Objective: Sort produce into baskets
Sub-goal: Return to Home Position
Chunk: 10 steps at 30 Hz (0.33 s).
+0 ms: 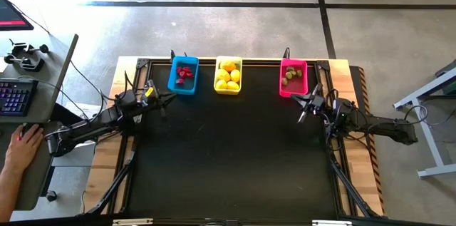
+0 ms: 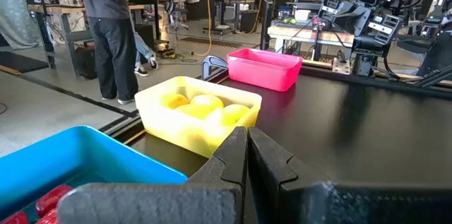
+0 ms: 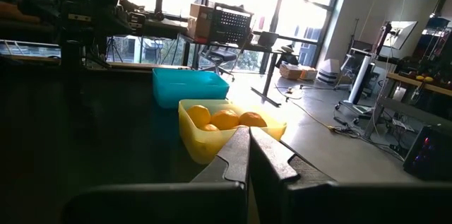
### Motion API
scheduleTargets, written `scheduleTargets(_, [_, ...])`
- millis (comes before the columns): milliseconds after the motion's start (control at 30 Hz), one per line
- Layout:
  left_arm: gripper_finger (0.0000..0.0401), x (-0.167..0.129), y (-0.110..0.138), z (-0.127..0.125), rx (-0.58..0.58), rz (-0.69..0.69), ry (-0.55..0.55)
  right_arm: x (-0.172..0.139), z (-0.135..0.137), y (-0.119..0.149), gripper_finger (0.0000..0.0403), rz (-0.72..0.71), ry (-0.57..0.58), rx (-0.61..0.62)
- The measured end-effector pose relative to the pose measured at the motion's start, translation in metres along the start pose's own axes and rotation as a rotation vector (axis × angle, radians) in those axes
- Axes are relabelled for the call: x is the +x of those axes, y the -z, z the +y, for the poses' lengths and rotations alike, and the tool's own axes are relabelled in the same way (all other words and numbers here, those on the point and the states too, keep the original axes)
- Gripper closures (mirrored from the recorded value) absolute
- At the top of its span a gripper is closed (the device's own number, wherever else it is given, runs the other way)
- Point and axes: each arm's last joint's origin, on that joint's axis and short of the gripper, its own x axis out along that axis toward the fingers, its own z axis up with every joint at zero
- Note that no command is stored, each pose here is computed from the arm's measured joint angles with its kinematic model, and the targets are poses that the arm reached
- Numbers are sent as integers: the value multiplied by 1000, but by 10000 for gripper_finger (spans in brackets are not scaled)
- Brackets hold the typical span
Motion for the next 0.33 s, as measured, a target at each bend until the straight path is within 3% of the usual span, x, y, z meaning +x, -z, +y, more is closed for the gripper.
scheduleTargets(333, [401,0,0,0,0,0,0,0,0,0,402,0,0,0])
